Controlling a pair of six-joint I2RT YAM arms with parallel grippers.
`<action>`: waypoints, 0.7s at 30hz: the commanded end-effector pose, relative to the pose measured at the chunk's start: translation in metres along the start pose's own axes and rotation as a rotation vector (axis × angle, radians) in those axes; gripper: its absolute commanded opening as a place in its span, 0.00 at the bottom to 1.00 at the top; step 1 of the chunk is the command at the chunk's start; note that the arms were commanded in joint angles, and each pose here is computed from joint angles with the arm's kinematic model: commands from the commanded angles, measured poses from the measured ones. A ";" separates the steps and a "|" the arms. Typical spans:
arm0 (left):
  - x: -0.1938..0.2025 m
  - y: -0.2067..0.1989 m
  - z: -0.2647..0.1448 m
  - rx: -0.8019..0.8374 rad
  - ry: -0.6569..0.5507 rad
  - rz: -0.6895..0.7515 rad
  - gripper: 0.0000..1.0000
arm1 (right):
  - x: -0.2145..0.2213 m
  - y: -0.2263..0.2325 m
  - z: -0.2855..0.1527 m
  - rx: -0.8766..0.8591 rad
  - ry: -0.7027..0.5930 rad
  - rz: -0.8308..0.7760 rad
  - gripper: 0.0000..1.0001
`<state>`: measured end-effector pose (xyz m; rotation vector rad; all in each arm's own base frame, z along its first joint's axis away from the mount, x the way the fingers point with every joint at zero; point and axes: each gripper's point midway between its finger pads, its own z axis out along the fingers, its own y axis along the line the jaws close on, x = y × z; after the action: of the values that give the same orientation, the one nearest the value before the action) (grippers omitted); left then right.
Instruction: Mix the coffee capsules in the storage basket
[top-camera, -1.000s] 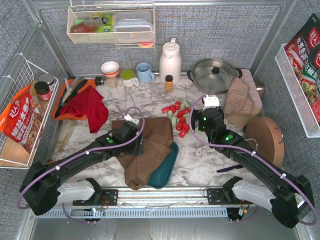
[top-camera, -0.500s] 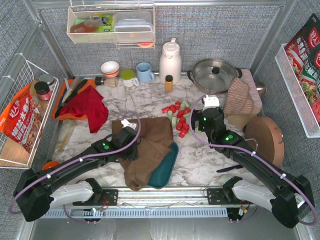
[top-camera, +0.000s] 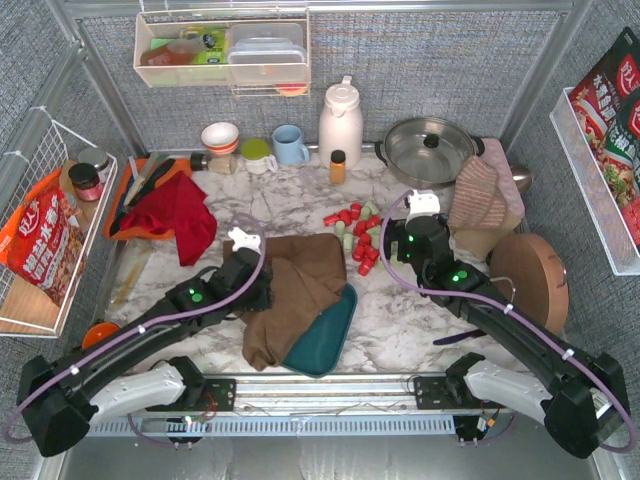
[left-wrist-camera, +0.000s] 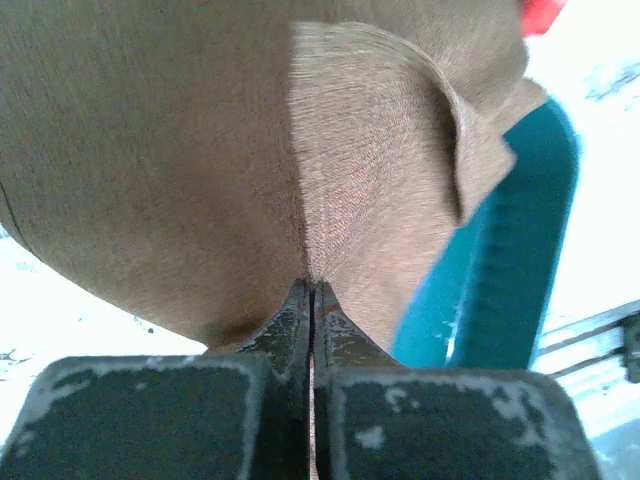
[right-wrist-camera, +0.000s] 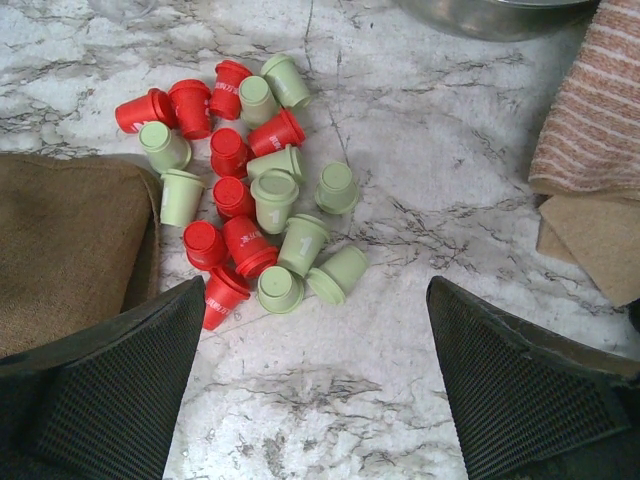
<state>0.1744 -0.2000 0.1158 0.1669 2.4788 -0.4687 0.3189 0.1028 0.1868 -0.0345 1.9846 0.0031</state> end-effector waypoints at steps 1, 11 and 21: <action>-0.037 -0.010 -0.023 0.031 -0.141 -0.042 0.00 | -0.008 0.000 -0.002 -0.001 -0.029 0.019 0.96; -0.135 -0.004 -0.096 -0.015 -0.557 -0.068 0.00 | -0.011 -0.001 -0.004 0.003 -0.049 0.043 0.97; -0.203 0.005 -0.138 -0.128 -0.832 -0.056 0.00 | -0.015 -0.002 -0.011 -0.014 -0.083 0.077 0.97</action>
<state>0.2461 -0.1608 0.2997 -0.0687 1.8362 -0.3848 0.3117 0.0987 0.1964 0.0028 1.9420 0.0349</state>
